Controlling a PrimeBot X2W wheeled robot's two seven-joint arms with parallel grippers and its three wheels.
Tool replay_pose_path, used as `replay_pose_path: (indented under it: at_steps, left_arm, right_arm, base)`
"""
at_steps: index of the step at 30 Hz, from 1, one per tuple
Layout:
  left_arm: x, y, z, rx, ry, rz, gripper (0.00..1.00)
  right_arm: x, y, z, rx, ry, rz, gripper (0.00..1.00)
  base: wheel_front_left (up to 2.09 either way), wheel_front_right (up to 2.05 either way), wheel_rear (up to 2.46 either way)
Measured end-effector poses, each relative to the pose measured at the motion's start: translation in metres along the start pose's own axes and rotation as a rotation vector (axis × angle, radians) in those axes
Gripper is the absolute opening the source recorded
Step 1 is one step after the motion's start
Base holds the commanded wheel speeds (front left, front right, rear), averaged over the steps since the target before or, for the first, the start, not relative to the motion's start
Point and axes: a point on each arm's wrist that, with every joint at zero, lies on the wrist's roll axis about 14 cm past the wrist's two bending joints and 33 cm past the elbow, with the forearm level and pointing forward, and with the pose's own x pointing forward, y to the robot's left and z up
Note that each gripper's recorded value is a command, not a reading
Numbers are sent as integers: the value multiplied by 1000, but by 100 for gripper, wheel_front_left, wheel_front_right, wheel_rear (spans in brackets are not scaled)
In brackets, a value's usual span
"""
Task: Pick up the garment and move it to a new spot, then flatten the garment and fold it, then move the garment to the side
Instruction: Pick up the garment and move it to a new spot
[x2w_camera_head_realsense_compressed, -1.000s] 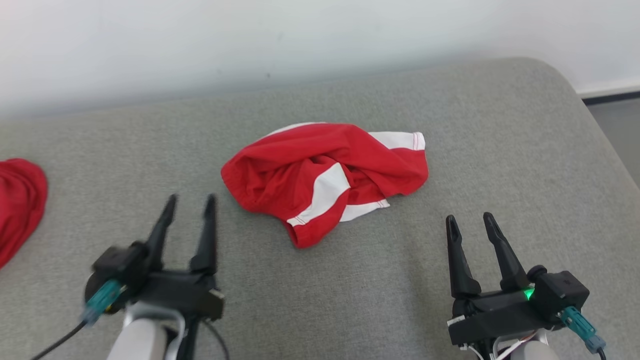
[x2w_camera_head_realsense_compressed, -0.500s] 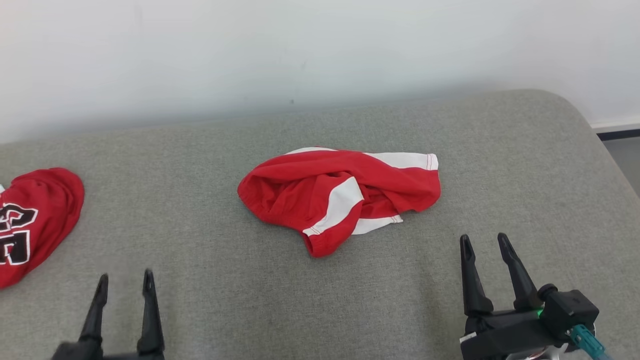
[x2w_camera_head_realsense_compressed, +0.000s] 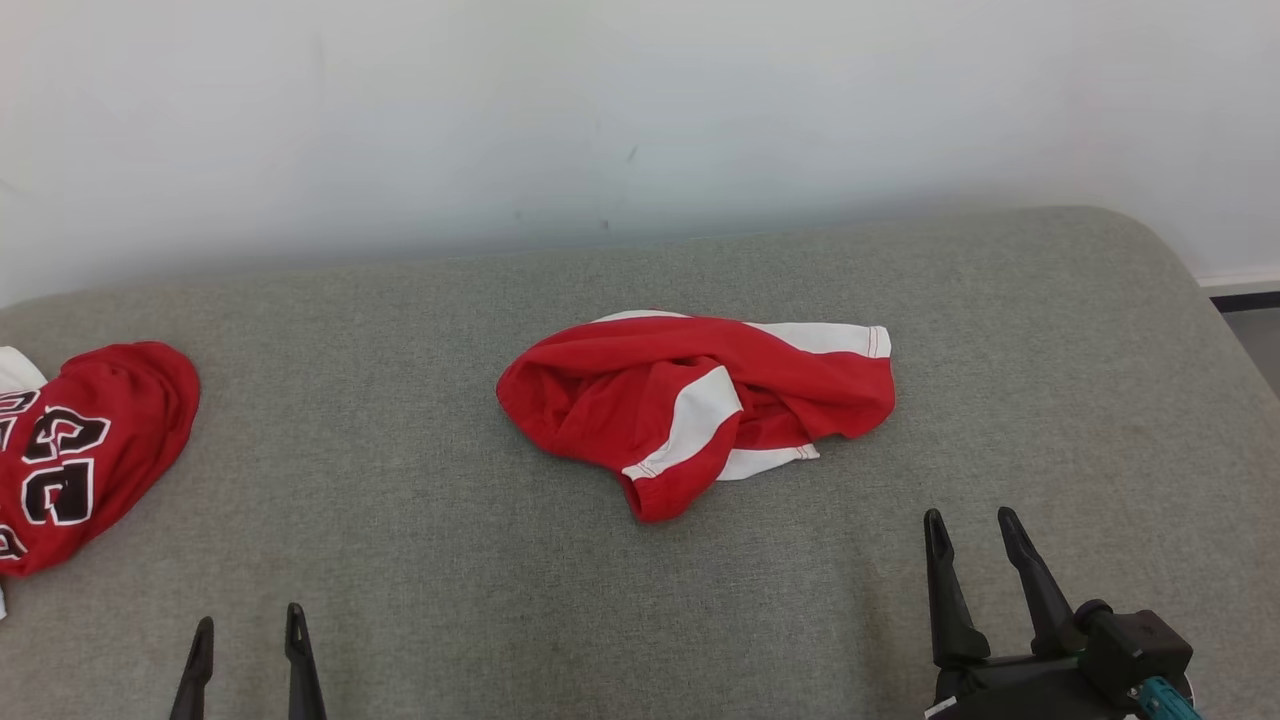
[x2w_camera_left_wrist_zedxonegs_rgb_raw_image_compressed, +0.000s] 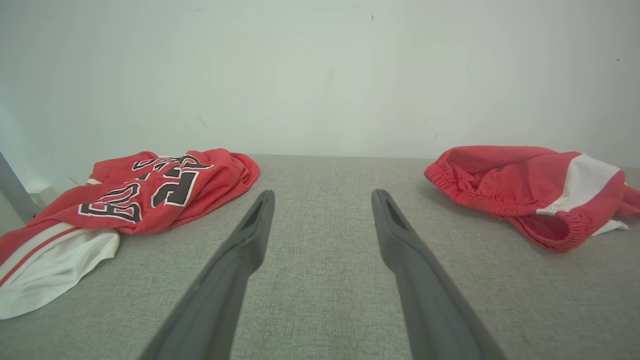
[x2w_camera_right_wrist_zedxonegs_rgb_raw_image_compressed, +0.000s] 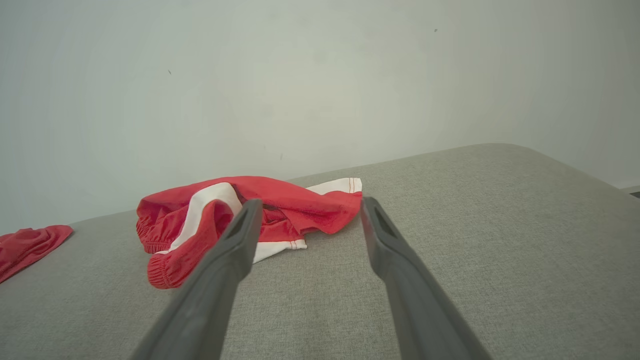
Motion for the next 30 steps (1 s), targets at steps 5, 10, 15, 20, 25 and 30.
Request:
replay_pose_path:
  at_steps: [5, 10, 15, 20, 25, 30]
  left_arm:
    - [-2, -2, 0, -1, 0, 4, 100]
    - [-4, -2, -3, -2, 12, 11, 100]
    - [-4, -3, -6, -1, 20, 15, 100]
    - [-4, -5, -6, 1, 21, 9, 100]
    - [-4, -4, -6, 4, 22, 10, 100]
    - [-4, -3, -7, 5, 22, 13, 100]
  right_arm:
    - [0, 1, -2, -4, 6, 3, 100]
    - [-1, 1, -4, -8, 14, 3, 100]
    - [0, 0, -6, -11, 21, 3, 100]
    - [0, 1, -8, -11, 25, 6, 100]
    - [0, 2, -9, -10, 28, 9, 100]
    - [0, 3, -9, -10, 29, 10, 100]
  base:
    - [0, 0, 0]
    - [0, 0, 0]
    - [0, 0, 0]
    - [0, 0, 0]
    - [0, 0, 0]
    - [0, 0, 0]
